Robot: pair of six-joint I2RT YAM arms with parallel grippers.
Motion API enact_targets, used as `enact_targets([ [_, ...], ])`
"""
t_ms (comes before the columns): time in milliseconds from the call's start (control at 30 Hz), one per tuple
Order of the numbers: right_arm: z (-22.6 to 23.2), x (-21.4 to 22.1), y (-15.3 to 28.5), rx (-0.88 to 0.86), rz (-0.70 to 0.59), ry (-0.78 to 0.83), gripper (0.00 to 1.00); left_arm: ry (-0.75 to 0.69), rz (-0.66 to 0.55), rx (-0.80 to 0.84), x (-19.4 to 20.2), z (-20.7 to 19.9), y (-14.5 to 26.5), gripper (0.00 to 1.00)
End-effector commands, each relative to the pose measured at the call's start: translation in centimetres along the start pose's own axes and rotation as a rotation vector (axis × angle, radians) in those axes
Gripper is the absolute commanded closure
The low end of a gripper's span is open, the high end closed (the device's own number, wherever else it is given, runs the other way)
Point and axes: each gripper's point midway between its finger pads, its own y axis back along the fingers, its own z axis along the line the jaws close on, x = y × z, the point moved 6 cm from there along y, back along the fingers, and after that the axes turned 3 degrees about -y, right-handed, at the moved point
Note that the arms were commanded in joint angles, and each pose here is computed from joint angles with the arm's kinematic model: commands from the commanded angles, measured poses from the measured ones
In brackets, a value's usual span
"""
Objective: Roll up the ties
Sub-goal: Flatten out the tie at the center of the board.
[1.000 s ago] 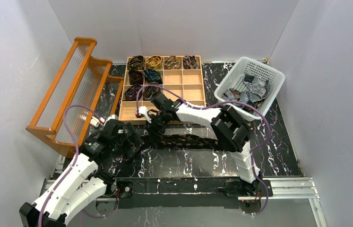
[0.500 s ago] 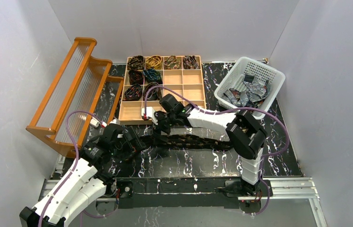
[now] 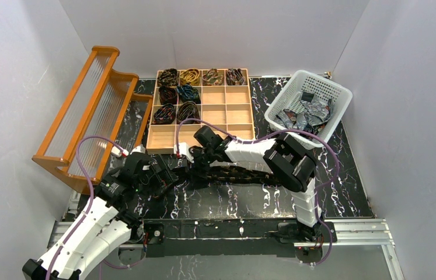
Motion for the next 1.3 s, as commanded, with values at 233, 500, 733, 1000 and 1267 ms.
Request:
enact_targets([
  [233,4.7,0.8,1.4,-0.122,0.034,-0.288,0.99,-0.023,-0.013,0.002,-0.3,-0.1,0.8,0.05],
  [500,11.8,-2.7,6.8,-0.645,-0.058,-0.617,0.99,-0.055,-0.011,0.011,-0.9,-0.7,1.8,0.05],
  [733,7.5,-0.5,4.4,-0.645,0.040,-0.864,0.95,-0.069,0.023,0.038,-0.5,-1.1,1.1,0.05],
  [1000,5.1,0.5,3.1,-0.603,0.119,-0.923,0.94,-0.079,0.070,0.057,0.4,-0.9,0.6,0.05],
  [1267,4.9,-1.1,4.4,-0.674,0.064,-0.976,0.86,-0.101,0.124,0.139,0.9,-1.9,-0.1,0.05],
])
